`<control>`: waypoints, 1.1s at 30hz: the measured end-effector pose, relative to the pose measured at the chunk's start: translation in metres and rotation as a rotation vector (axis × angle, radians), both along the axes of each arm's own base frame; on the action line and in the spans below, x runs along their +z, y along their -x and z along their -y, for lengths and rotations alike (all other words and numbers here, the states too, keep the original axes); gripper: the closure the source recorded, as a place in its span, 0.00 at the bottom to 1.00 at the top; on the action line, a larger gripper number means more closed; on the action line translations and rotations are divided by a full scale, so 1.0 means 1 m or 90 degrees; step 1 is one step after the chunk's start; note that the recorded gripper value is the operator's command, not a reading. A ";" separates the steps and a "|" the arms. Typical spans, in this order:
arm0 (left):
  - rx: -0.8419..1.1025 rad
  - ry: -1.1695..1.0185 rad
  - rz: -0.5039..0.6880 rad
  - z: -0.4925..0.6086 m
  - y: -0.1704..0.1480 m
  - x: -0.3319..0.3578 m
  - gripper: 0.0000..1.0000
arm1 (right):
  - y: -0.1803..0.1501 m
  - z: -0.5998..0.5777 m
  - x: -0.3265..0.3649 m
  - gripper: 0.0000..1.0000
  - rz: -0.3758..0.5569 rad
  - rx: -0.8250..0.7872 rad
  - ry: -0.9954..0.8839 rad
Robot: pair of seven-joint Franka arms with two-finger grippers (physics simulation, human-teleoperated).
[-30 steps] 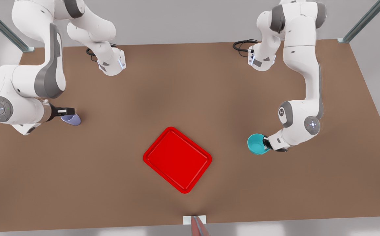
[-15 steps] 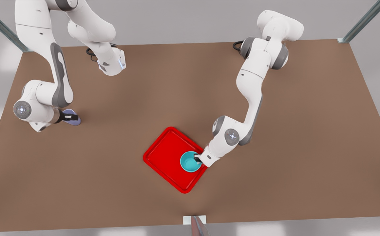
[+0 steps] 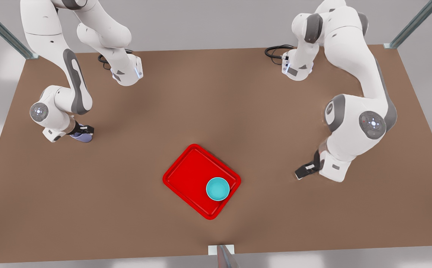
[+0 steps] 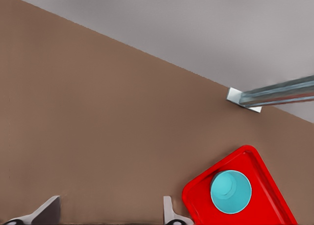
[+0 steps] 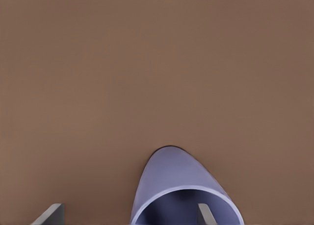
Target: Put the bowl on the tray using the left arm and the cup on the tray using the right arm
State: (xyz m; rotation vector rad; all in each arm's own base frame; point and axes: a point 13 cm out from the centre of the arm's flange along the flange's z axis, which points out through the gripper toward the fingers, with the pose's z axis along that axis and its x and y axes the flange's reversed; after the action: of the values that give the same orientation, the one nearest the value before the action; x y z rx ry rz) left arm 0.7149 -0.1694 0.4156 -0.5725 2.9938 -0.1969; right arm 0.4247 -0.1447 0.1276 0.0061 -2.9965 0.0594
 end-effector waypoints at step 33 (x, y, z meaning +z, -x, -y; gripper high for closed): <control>-0.177 -0.034 -0.190 -0.069 0.156 0.033 0.00 | -0.093 -0.055 0.051 0.79 0.020 0.149 0.003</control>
State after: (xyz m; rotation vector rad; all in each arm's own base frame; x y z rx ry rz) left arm 0.5585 -0.1007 0.4482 -0.1902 3.3492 -0.0513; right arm 0.5181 -0.0897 0.1790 0.3573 -3.0119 0.0929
